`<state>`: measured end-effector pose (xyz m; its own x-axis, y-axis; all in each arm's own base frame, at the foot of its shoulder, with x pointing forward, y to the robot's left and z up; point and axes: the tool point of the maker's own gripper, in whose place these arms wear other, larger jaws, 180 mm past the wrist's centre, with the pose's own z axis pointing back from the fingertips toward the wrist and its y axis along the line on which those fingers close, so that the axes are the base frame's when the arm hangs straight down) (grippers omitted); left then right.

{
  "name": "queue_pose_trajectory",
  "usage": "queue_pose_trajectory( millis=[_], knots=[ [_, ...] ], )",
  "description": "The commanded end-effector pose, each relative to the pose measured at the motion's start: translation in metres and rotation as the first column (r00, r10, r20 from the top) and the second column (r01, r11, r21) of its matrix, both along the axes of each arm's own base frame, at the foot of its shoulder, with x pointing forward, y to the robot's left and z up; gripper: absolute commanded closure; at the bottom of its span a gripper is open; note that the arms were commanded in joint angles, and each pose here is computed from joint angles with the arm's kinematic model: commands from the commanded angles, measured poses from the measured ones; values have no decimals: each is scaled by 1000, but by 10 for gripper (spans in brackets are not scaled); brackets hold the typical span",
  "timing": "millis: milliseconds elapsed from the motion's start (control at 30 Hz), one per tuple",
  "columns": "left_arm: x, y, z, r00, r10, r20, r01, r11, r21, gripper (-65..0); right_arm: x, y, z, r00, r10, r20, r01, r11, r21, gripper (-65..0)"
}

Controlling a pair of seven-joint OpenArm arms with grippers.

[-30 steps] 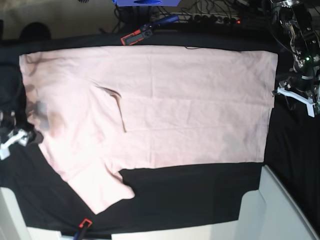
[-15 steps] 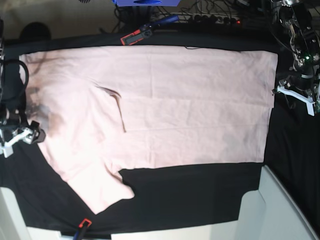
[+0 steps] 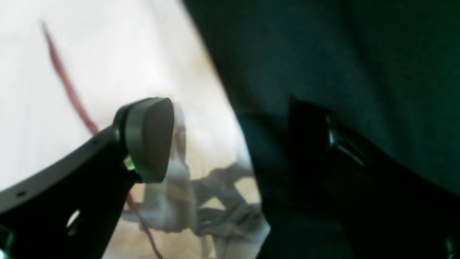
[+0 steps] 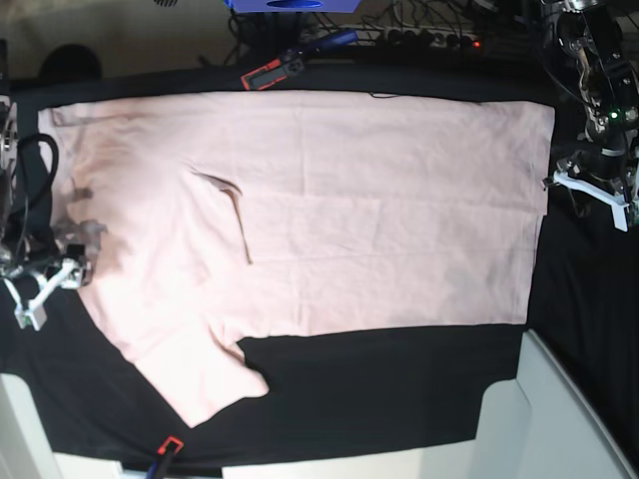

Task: Fold the T-shirt properly
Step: 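Move both grippers to the shirt's side edges and grasp them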

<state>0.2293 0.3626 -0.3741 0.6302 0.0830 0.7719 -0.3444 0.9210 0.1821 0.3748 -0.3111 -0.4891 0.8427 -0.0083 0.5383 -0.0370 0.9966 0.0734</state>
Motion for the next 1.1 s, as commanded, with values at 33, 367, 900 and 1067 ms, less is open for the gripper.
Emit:
queue_pose_trajectory(
  millis=[33,367,900,1067],
  knots=[
    [3,5,13,1000,-9,29,8,999,33,-249,23,1,17,998,15,58,-14,1000,-20,-476],
    [0,11,14,999,7,31,-8,999,36,-249,35,38,11,991,125,41,-122,990,-69,-476],
    [-10,28,19,997,61,41,-63,997,49,-249,57,32,28,989,99,112,-85,989,-120,-425],
    [-10,28,19,997,62,39,-64,997,48,-249,56,32,27,989,98,110,-85,989,-119,-355]
  ],
)
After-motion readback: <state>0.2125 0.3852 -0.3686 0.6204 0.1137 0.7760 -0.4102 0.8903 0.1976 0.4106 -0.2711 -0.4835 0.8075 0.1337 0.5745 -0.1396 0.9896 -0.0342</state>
